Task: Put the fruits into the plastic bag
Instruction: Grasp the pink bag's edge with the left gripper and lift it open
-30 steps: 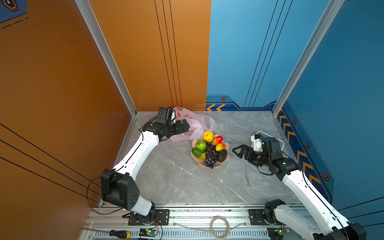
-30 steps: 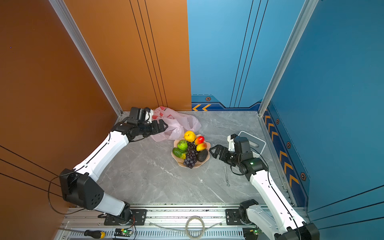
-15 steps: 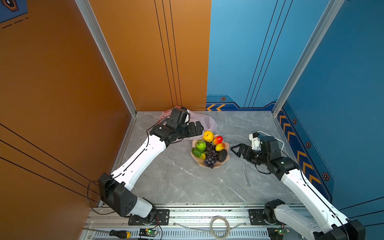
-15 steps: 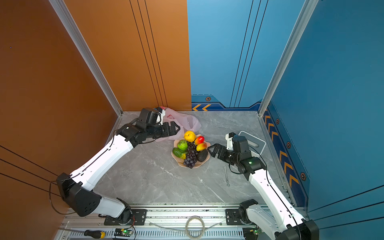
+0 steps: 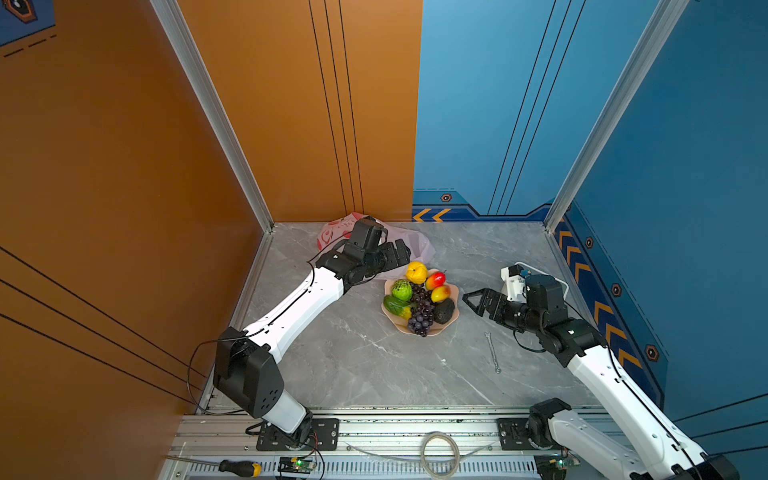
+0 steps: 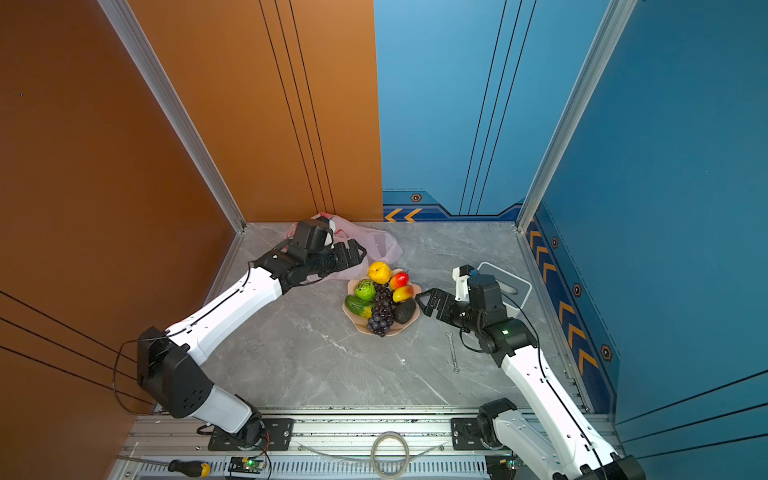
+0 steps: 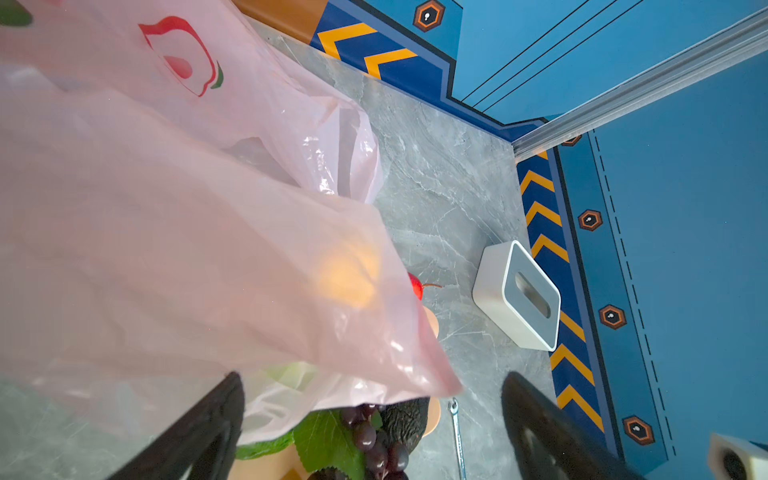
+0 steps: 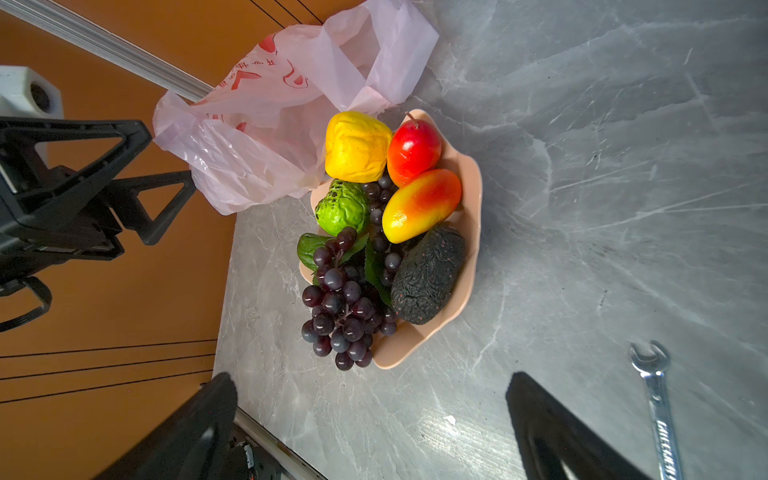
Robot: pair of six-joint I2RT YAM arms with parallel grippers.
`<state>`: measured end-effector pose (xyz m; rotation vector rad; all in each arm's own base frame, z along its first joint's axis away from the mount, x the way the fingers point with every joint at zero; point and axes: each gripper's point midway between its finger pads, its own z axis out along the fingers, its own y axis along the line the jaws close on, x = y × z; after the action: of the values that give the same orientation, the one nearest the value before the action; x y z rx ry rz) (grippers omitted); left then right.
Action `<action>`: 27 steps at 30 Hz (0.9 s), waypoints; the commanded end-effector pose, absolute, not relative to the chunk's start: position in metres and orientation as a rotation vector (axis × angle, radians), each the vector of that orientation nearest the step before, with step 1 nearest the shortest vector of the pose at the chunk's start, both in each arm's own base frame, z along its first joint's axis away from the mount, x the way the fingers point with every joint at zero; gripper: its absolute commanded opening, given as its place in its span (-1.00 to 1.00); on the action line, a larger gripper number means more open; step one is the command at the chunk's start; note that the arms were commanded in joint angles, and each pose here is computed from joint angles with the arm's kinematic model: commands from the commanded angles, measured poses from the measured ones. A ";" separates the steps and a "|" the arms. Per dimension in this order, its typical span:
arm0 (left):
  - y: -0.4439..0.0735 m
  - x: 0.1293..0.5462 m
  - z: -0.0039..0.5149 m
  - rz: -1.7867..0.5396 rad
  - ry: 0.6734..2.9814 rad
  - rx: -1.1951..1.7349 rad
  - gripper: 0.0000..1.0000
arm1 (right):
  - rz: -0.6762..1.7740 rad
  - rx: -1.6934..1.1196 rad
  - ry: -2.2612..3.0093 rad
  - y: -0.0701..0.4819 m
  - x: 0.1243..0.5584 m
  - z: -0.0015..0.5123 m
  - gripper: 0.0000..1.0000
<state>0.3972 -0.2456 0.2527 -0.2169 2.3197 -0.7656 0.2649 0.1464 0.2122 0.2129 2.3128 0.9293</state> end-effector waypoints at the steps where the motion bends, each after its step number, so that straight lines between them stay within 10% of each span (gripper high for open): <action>1: -0.252 0.410 0.244 -0.775 2.296 -0.254 0.94 | 0.892 0.203 2.323 0.143 0.264 0.210 1.00; 27: -0.294 0.475 0.243 -0.840 2.090 -0.240 0.82 | 0.904 0.208 2.333 0.144 0.256 0.204 1.00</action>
<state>0.4634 -0.2871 0.2188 -0.2569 2.1784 -0.8129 0.2612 0.1474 0.2102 0.2054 2.3145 0.9330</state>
